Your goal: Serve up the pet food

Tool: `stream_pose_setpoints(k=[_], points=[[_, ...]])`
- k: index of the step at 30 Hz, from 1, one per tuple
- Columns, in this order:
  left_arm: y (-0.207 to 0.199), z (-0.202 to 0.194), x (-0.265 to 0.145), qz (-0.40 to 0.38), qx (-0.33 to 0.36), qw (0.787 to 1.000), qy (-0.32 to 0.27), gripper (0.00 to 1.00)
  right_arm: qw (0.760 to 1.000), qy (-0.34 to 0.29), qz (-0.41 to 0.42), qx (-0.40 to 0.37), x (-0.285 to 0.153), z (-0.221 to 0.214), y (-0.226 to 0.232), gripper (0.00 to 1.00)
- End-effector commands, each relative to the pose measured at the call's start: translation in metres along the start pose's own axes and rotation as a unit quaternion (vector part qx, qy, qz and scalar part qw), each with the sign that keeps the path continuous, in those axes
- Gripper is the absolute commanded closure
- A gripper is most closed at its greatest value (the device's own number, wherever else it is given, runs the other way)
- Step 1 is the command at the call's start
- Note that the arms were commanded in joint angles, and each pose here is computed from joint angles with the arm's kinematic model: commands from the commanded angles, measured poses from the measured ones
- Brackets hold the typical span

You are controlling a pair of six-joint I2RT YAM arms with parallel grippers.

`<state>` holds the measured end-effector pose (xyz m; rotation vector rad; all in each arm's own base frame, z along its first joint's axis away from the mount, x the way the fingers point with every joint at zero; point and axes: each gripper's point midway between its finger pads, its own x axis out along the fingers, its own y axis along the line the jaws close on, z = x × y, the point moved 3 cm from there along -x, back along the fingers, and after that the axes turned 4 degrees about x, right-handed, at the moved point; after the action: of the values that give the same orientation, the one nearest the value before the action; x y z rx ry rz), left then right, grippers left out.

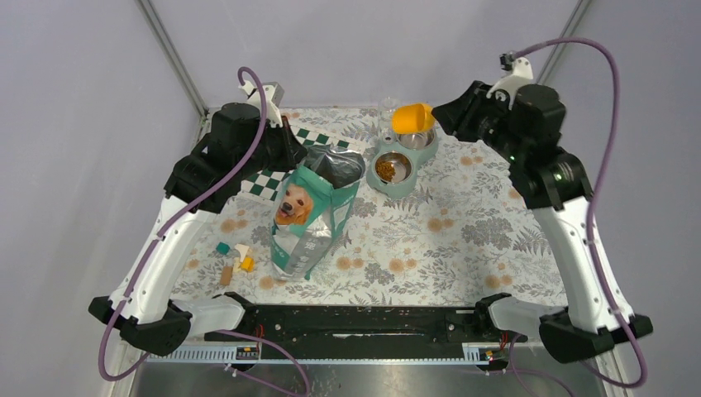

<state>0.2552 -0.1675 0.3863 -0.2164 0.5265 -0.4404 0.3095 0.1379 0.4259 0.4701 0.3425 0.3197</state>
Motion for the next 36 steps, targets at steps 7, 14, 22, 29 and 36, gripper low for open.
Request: stream_pose_setpoints(k=[7, 14, 22, 29, 36], points=[[-0.036, 0.056, -0.01, -0.088, -0.038, 0.991, -0.095, 1.0, 0.949, 0.032, 0.293, 0.11, -0.072, 0.014, 0.105, 1.0], [-0.044, 0.064, -0.01, -0.106, -0.043, 0.989, -0.095, 1.0, 0.958, 0.101, 0.251, 0.094, -0.055, -0.024, 0.099, 1.0], [-0.048, 0.064, -0.008, -0.118, -0.04, 0.988, -0.089, 1.0, 0.965, 0.186, 0.183, 0.012, -0.011, -0.077, 0.102, 1.0], [-0.048, 0.064, -0.004, -0.117, -0.041, 0.989, -0.085, 1.0, 0.96, 0.229, 0.145, -0.068, 0.034, -0.137, 0.114, 1.0], [-0.047, 0.058, 0.007, -0.116, -0.048, 0.99, -0.071, 1.0, 0.939, 0.282, 0.181, -0.072, 0.065, -0.202, 0.114, 1.0]])
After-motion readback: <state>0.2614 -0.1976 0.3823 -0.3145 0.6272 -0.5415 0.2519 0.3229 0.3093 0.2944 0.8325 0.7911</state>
